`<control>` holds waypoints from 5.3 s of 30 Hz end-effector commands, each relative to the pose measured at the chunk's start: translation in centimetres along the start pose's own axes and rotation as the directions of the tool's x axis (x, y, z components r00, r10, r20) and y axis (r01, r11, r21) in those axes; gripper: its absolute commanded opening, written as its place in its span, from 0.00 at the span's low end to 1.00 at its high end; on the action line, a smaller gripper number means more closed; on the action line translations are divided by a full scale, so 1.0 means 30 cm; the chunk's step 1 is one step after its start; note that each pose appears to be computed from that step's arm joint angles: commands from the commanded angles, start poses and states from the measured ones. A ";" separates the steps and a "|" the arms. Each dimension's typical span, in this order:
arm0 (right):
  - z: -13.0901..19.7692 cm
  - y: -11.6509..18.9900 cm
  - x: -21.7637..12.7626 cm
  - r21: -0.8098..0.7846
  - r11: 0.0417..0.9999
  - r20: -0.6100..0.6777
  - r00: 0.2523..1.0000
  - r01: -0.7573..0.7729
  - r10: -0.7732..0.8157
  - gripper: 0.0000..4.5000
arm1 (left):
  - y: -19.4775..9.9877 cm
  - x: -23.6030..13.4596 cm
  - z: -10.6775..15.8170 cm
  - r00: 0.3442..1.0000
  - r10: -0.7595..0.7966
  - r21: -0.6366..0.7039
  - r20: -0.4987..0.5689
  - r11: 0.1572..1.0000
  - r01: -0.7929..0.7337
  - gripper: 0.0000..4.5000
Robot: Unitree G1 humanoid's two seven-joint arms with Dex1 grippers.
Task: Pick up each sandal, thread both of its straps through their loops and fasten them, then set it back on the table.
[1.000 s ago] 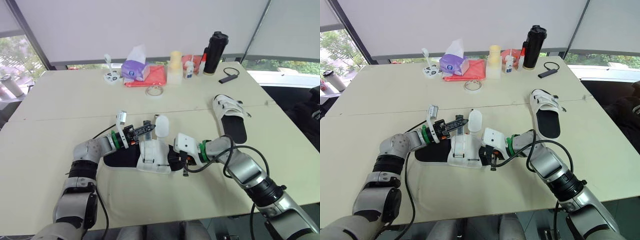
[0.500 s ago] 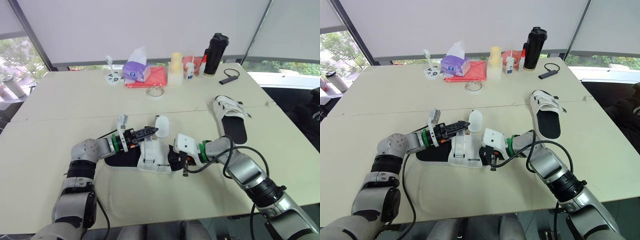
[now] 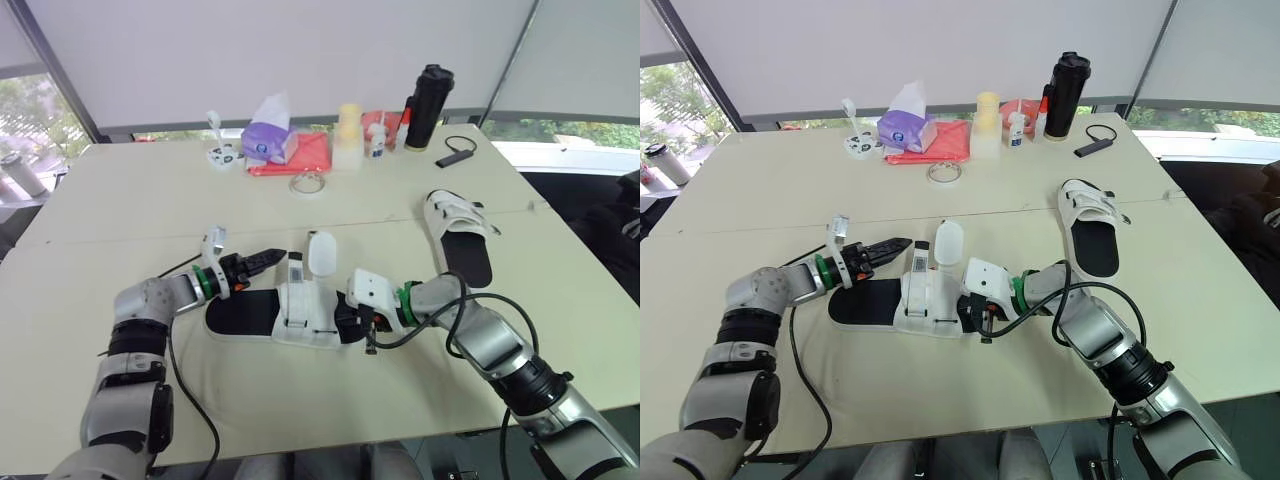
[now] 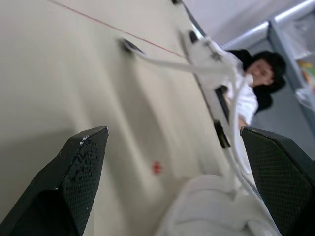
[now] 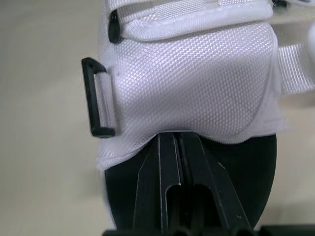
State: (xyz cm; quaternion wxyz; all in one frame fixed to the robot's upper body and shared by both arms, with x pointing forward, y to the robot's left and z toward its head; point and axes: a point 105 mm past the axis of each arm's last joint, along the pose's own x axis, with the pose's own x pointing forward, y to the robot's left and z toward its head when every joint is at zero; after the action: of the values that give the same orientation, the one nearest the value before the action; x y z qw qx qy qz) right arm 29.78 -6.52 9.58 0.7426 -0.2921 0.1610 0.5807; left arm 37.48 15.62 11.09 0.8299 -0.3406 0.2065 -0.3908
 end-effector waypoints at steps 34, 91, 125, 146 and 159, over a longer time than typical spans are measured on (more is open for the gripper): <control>-0.084 0.000 0.013 0.055 0.998 -0.088 0.996 0.012 -0.007 0.00 | -0.150 0.143 -0.030 0.904 -0.123 0.557 -0.409 0.751 0.354 0.01; -0.077 0.008 0.030 0.035 0.999 -0.084 0.996 -0.015 0.018 0.00 | -0.258 -0.066 0.054 0.985 -0.103 0.597 -0.136 0.785 0.165 0.01; -0.070 -0.014 0.019 0.029 0.999 -0.084 0.996 0.018 -0.016 0.00 | -0.207 0.309 -0.042 0.938 -0.231 0.130 -0.260 0.954 0.271 0.62; -0.070 -0.014 0.019 0.031 0.999 -0.085 0.996 0.023 -0.021 0.00 | -0.262 0.341 0.130 0.963 -0.270 0.061 -0.002 0.961 0.270 0.62; -0.071 -0.009 0.018 0.027 0.999 -0.086 0.996 0.018 -0.016 0.00 | -0.273 0.327 0.176 0.962 -0.271 0.080 0.033 0.960 0.268 0.62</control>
State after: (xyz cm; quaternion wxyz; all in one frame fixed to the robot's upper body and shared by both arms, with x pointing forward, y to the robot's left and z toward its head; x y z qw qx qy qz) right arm 30.26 -6.15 9.59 0.7409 -0.3006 0.1535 0.5805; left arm 42.03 6.01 17.53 0.7818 -0.3467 0.1604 -0.4928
